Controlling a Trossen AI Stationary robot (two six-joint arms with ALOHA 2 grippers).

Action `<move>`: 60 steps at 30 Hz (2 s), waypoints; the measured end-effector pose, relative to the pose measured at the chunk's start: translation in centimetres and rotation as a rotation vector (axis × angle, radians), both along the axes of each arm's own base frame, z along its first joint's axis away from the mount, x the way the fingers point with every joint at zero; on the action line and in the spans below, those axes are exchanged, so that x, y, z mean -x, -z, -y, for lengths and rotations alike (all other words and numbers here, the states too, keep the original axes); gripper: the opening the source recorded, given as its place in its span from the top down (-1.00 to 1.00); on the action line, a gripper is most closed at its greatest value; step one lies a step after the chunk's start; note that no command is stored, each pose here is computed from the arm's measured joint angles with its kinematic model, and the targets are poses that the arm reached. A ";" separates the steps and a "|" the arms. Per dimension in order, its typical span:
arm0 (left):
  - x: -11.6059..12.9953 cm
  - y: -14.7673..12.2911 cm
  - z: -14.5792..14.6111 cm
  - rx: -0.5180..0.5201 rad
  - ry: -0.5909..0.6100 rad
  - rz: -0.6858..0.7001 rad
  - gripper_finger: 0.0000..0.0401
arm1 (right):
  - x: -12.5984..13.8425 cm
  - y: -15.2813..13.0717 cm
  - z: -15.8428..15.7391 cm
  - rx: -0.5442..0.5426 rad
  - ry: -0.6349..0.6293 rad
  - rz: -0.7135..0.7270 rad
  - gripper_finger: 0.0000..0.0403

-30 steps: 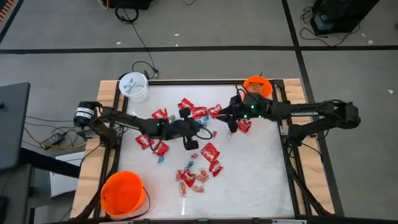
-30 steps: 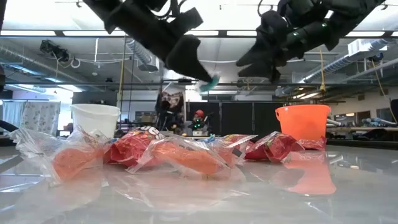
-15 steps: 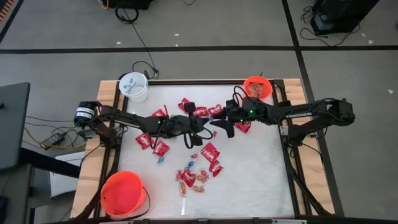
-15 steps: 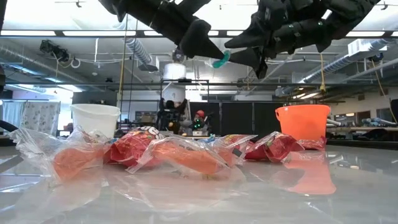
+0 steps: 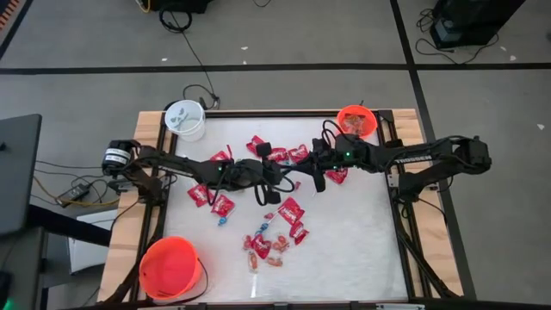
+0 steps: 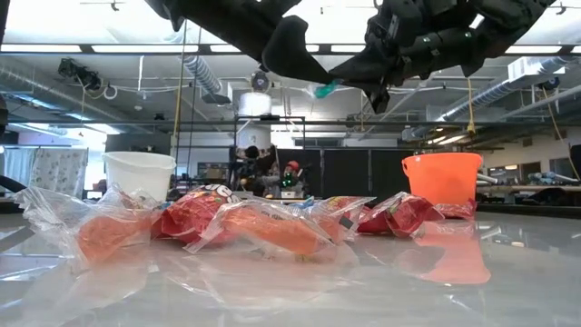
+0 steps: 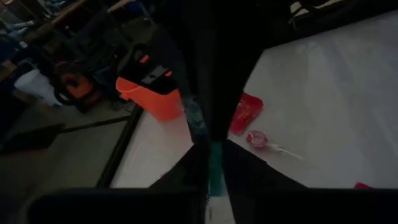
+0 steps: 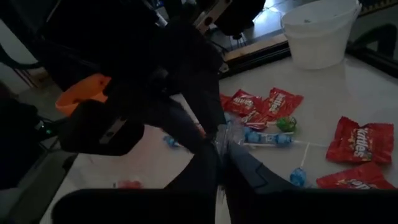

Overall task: Sort candy by brand, put in halloween buckets
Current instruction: Put the blue gummy into the top orange bucket, then put the left red gummy into the top orange bucket

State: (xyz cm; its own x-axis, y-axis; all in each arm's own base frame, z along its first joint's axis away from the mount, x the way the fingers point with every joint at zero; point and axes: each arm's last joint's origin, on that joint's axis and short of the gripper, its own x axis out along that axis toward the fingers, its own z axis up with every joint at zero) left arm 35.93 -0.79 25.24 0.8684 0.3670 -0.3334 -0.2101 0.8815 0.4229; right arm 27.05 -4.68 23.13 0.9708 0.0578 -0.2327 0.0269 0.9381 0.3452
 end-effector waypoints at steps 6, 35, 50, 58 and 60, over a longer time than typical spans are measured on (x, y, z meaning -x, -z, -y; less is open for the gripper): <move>0.2 0.6 0.5 -0.005 0.031 -0.067 0.32 | 1.2 -0.3 0.6 0.029 0.073 -0.070 0.93; 0.4 1.8 -2.0 0.224 0.010 -0.112 0.16 | 13.9 0.0 13.2 0.030 0.974 -0.773 0.92; 0.3 1.6 -2.3 0.223 -0.005 -0.080 0.16 | 13.8 -0.6 13.3 0.036 0.960 -0.708 0.31; 1.5 4.3 -2.1 0.330 -0.060 -0.129 0.16 | 14.3 -4.2 9.9 0.093 0.912 -0.499 0.12; 2.0 5.2 -2.0 0.379 -0.078 -0.164 0.16 | 14.2 -4.9 8.8 0.060 0.844 -0.427 0.11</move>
State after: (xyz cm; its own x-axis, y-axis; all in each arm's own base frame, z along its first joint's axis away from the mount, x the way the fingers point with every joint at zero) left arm 33.90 1.24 20.02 0.7670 0.2547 -0.5889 -0.2394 0.9652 0.1055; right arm 12.81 -13.51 27.99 0.5185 -0.6479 -0.5580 0.8175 0.5670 0.1012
